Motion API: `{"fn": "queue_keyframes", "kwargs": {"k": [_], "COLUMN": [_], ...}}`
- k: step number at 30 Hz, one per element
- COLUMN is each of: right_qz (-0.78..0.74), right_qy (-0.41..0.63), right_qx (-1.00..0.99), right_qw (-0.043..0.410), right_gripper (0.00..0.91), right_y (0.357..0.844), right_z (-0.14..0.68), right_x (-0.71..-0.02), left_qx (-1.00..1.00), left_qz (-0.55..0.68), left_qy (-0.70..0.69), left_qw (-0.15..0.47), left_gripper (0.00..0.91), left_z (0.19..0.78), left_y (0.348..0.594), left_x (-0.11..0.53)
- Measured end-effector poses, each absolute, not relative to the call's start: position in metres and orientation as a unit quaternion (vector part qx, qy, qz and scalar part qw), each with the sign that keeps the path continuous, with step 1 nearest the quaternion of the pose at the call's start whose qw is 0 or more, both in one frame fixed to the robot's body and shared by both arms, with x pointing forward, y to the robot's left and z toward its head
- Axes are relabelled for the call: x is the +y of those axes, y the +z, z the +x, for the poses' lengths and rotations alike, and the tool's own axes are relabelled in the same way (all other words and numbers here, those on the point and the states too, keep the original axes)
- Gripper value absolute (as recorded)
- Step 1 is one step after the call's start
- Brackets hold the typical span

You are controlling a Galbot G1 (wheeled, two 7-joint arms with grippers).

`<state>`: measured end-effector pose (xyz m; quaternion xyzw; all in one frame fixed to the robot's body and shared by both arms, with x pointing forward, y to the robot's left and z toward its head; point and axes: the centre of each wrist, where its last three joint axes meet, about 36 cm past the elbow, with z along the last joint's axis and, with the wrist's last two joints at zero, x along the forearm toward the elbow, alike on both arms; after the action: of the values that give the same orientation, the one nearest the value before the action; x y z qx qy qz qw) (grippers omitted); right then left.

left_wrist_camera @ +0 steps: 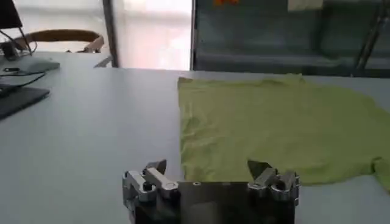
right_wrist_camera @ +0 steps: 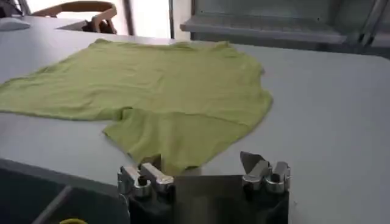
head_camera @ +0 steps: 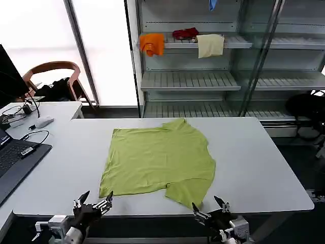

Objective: Fold and organize the clothes.

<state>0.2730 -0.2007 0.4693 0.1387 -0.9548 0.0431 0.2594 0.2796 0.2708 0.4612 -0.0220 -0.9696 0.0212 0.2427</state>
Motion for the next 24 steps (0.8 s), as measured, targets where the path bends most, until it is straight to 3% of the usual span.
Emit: {"fn": "queue_keyframes", "kwargs": {"k": [6,8,11,12,13,14,15,17,18,19,24], "right_qz": [0.141,0.14,0.141,0.141,0.141,0.142,0.141,0.14,0.14,0.14,0.142], "right_qy": [0.043,0.043,0.041,0.041,0.041,0.042,0.042,0.041,0.04,0.04,0.038], "right_qx": [-0.953,-0.953,-0.953,-0.952,-0.952,-0.952,-0.952,-0.952,-0.951,-0.951,-0.95], "right_qw": [0.265,0.266,0.267,0.267,0.267,0.268,0.268,0.27,0.272,0.273,0.276], "right_gripper": [0.907,0.897,0.796,0.766,0.625,0.554,0.252,0.121,0.03,0.0,0.0], "right_y": [0.466,0.466,0.464,0.464,0.463,0.463,0.462,0.46,0.459,0.458,0.454], "right_z": [0.275,0.276,0.278,0.279,0.279,0.28,0.281,0.282,0.282,0.282,0.284], "right_x": [-0.198,-0.197,-0.195,-0.195,-0.194,-0.193,-0.193,-0.192,-0.191,-0.191,-0.189], "left_qx": [-0.968,-0.967,-0.966,-0.966,-0.965,-0.965,-0.965,-0.965,-0.965,-0.965,-0.964], "left_qz": [-0.016,-0.014,-0.012,-0.011,-0.011,-0.011,-0.011,-0.012,-0.012,-0.012,-0.012], "left_qy": [0.029,0.031,0.034,0.035,0.036,0.038,0.039,0.041,0.041,0.042,0.045], "left_qw": [0.249,0.252,0.256,0.257,0.258,0.259,0.259,0.258,0.258,0.259,0.263], "left_gripper": [0.736,0.715,0.584,0.504,0.423,0.393,0.312,0.232,0.131,0.04,0.02], "left_z": [0.293,0.295,0.298,0.299,0.299,0.3,0.301,0.302,0.303,0.304,0.305], "left_y": [0.449,0.445,0.439,0.438,0.436,0.434,0.433,0.43,0.429,0.427,0.421], "left_x": [0.276,0.277,0.279,0.279,0.28,0.28,0.281,0.281,0.281,0.282,0.28]}}
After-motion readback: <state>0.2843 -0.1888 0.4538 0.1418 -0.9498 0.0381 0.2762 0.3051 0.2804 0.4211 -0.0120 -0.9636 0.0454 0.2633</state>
